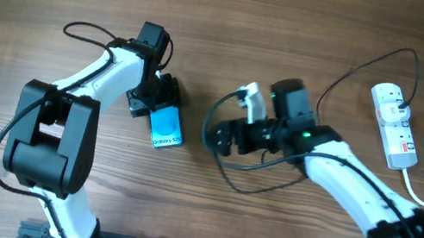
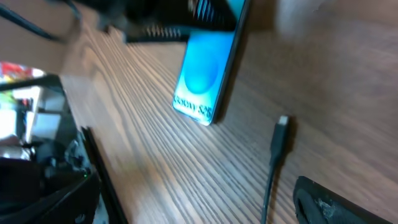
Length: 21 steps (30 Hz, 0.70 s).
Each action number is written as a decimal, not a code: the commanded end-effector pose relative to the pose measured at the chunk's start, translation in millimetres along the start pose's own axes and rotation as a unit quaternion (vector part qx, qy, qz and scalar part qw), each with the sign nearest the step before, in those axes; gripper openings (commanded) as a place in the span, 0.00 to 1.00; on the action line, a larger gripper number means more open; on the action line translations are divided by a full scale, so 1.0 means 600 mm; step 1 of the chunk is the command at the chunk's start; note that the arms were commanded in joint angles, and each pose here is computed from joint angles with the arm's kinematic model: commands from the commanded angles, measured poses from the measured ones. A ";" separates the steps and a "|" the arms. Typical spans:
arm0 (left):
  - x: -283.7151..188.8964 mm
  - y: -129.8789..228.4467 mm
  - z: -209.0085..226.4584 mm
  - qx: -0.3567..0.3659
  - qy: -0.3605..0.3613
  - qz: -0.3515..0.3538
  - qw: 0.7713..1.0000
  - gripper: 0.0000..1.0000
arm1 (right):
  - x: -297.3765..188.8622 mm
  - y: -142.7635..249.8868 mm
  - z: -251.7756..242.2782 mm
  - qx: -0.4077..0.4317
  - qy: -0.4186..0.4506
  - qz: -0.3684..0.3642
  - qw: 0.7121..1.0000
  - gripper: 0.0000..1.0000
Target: Plug charger to phone and switch on socket
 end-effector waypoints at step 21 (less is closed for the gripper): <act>0.059 0.061 0.017 0.036 -0.079 0.079 0.993 0.68 | 0.107 0.036 0.007 -0.018 0.003 0.051 0.999 1.00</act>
Point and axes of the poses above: each gripper's point midway between its finger pads, its own x axis out along the fingers, its own z axis along the line the jaws close on, y = z × x, the point moved 8 cm from there along -x, back along the fingers, and after that the axes turned 1 degree about x, right-handed, at the moved point
